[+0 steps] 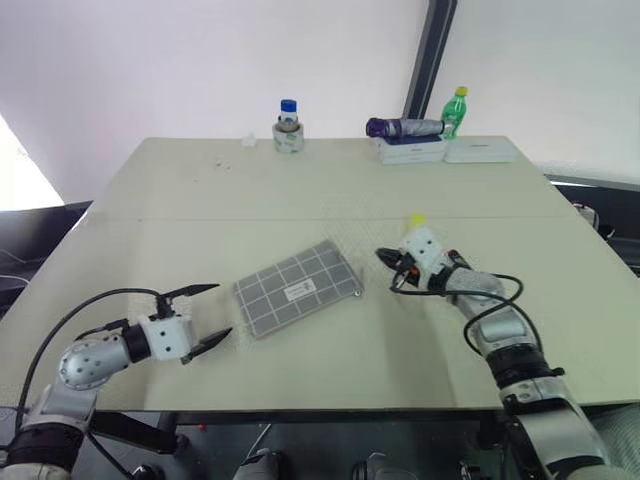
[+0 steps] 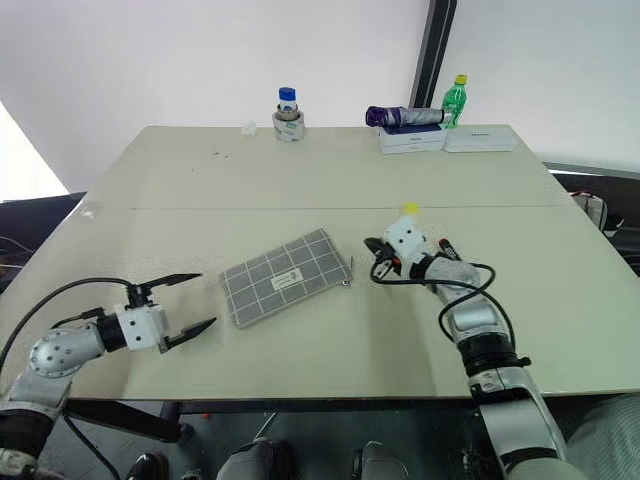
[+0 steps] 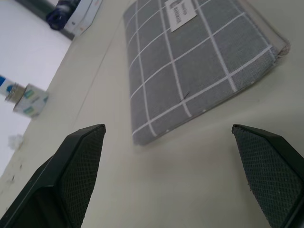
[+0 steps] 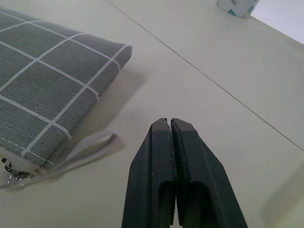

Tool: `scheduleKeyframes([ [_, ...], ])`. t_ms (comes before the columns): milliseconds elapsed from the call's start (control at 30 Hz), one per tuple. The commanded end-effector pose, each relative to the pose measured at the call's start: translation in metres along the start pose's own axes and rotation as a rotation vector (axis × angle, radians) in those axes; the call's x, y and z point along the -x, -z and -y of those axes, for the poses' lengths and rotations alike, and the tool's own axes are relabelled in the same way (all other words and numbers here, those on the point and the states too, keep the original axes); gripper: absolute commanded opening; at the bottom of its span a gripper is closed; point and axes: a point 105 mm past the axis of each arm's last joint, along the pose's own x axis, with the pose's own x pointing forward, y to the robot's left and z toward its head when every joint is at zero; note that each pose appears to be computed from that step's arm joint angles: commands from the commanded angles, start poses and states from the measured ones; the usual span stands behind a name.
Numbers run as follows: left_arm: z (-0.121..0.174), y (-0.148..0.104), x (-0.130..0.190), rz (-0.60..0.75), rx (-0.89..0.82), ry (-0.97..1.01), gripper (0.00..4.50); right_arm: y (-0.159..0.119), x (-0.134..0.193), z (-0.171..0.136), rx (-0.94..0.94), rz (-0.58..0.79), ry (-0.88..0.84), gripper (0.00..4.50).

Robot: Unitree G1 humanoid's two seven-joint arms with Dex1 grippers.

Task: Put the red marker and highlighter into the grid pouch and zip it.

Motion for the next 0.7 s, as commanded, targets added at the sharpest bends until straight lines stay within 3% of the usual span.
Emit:
scheduleKeyframes([
  [33, 0.002, -0.005, -0.005, 0.03, -0.069, 0.032, 4.5, -0.012, -0.009, 0.004, 0.124, 0.009, 0.018, 0.05],
  [267, 0.014, -0.014, -0.02, 0.098, -0.149, 0.112, 4.5, 0.006, -0.015, -0.005, 0.259, -0.076, -0.012, 0.05],
  [700, 0.019, -0.017, -0.039, 0.139, -0.21, 0.159, 4.5, 0.009, -0.017, -0.013, 0.252, -0.074, -0.027, 0.05],
])
